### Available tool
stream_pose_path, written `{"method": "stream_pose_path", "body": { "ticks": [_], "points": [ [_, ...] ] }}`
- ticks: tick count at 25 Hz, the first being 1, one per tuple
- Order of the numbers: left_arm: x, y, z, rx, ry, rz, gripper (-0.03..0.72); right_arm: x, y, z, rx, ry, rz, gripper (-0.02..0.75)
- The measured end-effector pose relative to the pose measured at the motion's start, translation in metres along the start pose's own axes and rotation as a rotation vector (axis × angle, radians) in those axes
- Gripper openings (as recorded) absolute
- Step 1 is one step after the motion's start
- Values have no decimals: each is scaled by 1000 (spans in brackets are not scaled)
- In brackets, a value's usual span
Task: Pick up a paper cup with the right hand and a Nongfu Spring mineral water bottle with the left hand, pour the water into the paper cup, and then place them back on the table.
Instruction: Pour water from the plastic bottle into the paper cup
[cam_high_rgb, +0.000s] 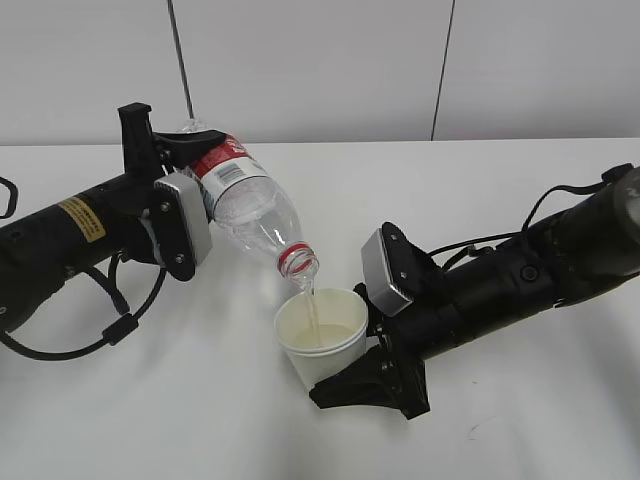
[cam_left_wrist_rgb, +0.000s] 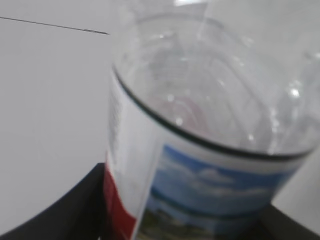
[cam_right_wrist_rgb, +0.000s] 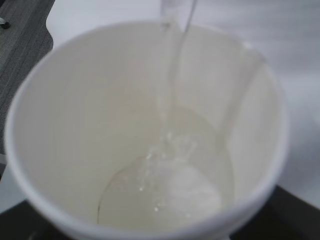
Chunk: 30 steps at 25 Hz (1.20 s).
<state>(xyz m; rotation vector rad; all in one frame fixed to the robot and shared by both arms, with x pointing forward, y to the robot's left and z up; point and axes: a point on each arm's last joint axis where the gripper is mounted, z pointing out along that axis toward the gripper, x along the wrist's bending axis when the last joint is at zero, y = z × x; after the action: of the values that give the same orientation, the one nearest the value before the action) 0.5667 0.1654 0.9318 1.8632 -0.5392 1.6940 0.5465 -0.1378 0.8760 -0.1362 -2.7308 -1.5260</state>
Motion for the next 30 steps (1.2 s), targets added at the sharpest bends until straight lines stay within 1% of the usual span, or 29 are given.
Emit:
{"method": "stream_pose_path", "body": {
  "ticks": [11,17,30],
  "points": [
    [0,0,0,-1,0,2,386,0,0,0,1,0,0,510],
    [0,0,0,-1,1,4,386,2,-2,0,18,20,-20,510],
    [1,1,0,-6,7,8,386,2,-2,0,23,25,-24,510]
  ]
}}
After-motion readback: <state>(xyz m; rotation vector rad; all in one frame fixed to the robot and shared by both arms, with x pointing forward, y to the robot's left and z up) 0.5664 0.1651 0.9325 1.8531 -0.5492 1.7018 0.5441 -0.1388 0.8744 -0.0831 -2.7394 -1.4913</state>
